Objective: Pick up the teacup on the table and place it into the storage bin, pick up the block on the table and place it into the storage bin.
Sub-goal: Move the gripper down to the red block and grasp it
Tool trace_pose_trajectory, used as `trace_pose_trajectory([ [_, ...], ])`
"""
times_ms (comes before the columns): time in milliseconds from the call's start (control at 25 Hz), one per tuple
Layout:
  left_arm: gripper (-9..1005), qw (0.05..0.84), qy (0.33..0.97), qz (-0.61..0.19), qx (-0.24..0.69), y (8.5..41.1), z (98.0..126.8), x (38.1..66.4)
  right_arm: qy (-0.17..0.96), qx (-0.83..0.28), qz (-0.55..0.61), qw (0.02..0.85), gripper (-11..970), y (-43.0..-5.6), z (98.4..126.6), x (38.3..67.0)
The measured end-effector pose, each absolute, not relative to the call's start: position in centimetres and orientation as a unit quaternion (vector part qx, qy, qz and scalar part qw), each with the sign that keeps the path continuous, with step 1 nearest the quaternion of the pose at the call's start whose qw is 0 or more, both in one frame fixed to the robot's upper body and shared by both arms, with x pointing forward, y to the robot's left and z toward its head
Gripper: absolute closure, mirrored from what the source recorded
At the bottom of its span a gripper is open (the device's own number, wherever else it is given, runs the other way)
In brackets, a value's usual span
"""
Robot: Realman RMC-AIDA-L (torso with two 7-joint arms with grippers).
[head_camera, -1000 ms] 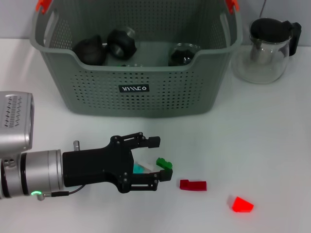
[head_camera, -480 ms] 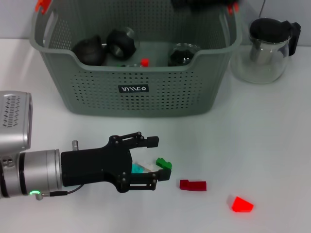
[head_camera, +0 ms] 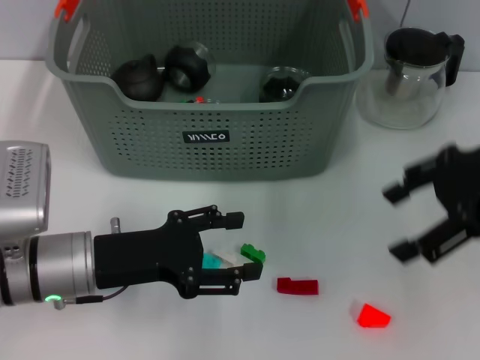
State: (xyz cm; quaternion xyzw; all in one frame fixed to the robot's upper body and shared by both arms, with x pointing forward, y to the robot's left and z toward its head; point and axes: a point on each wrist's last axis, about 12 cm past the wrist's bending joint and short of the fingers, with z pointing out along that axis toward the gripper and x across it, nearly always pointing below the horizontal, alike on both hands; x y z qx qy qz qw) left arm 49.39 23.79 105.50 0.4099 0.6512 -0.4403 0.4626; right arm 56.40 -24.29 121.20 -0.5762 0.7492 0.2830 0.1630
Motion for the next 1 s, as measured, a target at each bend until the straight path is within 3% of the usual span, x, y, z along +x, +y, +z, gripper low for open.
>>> trace_pose_trajectory([
  [480, 167, 0.462, 0.650, -0.442, 0.411, 23.5, 105.6, 49.6, 0.796, -0.576, 0.183, 0.024, 38, -18.3, 115.0, 55.9],
  [1000, 167, 0.464, 0.651, -0.441, 0.408, 23.7, 105.5, 49.4, 0.814, -0.571, 0.105, -0.013, 46, -15.2, 113.2, 55.3],
])
